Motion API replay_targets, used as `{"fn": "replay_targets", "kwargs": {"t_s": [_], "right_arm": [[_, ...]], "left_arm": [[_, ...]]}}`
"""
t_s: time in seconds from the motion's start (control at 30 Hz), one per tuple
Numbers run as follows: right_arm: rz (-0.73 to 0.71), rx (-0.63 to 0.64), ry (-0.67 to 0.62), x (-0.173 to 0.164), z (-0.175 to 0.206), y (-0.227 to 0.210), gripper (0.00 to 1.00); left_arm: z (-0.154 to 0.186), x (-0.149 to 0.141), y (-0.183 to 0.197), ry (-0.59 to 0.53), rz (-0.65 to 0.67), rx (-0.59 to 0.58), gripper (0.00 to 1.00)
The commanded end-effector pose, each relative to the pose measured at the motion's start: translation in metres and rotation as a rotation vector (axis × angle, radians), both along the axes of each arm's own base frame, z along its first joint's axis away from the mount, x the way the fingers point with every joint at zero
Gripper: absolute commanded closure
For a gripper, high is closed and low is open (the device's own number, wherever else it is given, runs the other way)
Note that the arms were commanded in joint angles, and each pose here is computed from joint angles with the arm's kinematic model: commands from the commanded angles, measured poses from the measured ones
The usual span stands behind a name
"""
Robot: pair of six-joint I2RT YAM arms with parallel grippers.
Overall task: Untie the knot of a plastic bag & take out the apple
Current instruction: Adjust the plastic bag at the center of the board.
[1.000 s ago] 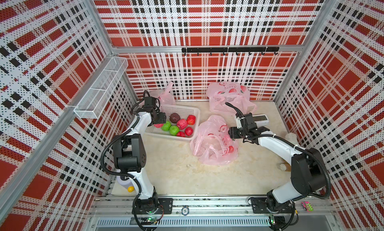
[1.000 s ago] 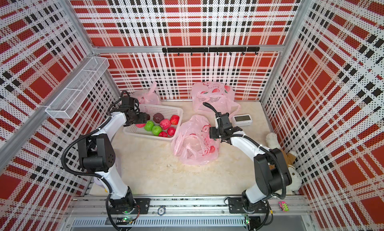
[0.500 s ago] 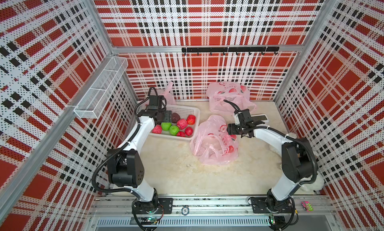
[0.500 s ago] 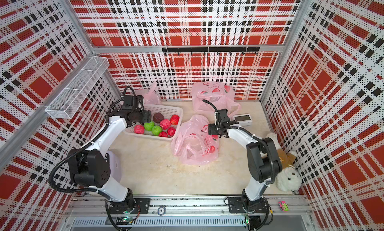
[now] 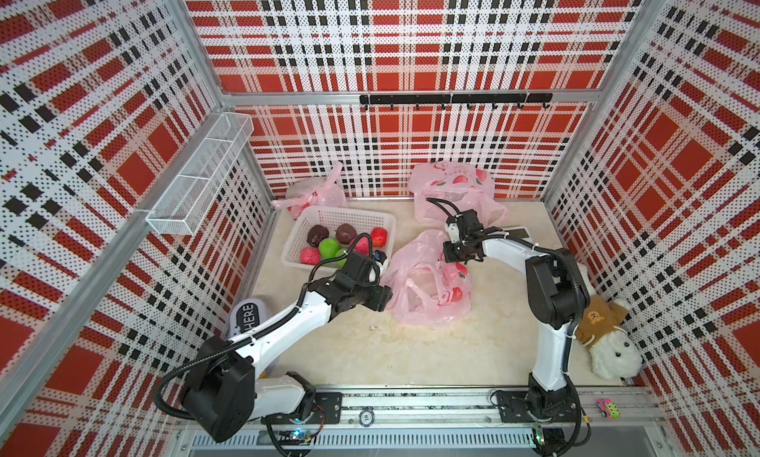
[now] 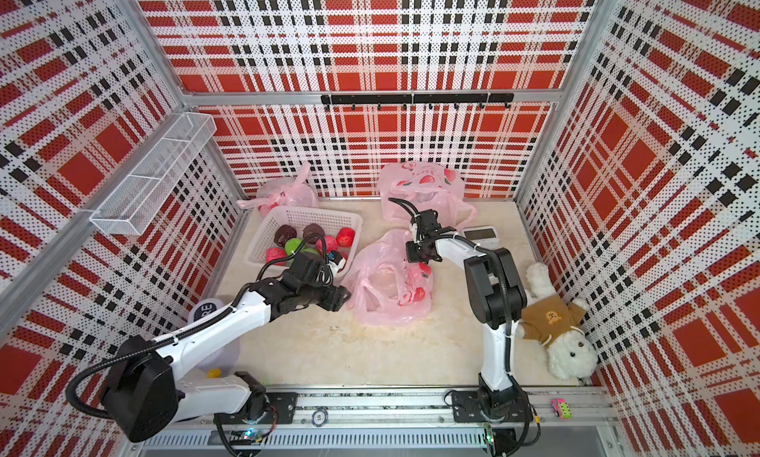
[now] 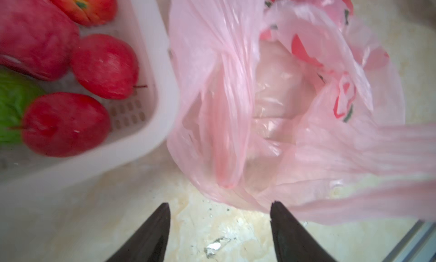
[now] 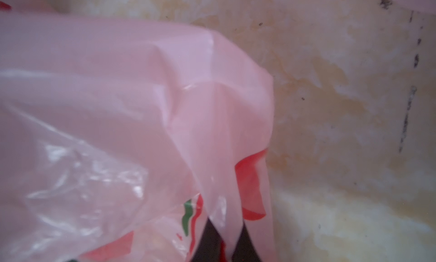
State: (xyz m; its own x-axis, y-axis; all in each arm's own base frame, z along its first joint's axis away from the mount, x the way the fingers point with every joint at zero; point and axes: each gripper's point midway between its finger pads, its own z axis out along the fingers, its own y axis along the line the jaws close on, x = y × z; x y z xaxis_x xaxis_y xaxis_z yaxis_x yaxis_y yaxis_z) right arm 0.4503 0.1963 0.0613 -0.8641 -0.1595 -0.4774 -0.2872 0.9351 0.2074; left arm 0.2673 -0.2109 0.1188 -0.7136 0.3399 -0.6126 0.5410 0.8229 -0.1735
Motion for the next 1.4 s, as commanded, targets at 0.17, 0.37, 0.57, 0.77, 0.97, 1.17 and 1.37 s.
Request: {"fn": "replay_targets", "kwargs": {"t_s": [0.17, 0.37, 0.57, 0.77, 0.97, 1.17, 1.37], "right_arm": [[0.189, 0.069, -0.351, -0.022, 0.134, 0.047, 1.00], [0.250, 0.129, -0.415, -0.041, 0.164, 0.059, 1.00], [0.259, 0.104, -0.308, -0.036, 0.124, 0.064, 0.92], [0.234, 0.101, -0.261, -0.031, 0.100, 0.065, 0.75], [0.184, 0.043, -0.267, -0.032, 0.099, 0.050, 0.44], [0.125, 0.027, -0.257, -0.055, 0.114, 0.030, 0.33], [0.060, 0.051, -0.171, -0.095, 0.096, 0.010, 0.26]], "left_arm": [[0.019, -0.013, -0.054, -0.099, -0.072, -0.210, 0.31], [0.015, -0.012, -0.056, -0.119, -0.083, -0.198, 0.31], [-0.010, 0.007, -0.040, -0.116, 0.011, -0.115, 0.28], [-0.010, 0.030, -0.044, -0.086, 0.060, -0.171, 0.28], [0.001, 0.039, -0.066, -0.093, 0.004, -0.188, 0.36], [0.006, 0.029, -0.072, -0.111, -0.004, -0.140, 0.40], [0.020, 0.010, -0.071, -0.132, -0.038, -0.116, 0.37]]}}
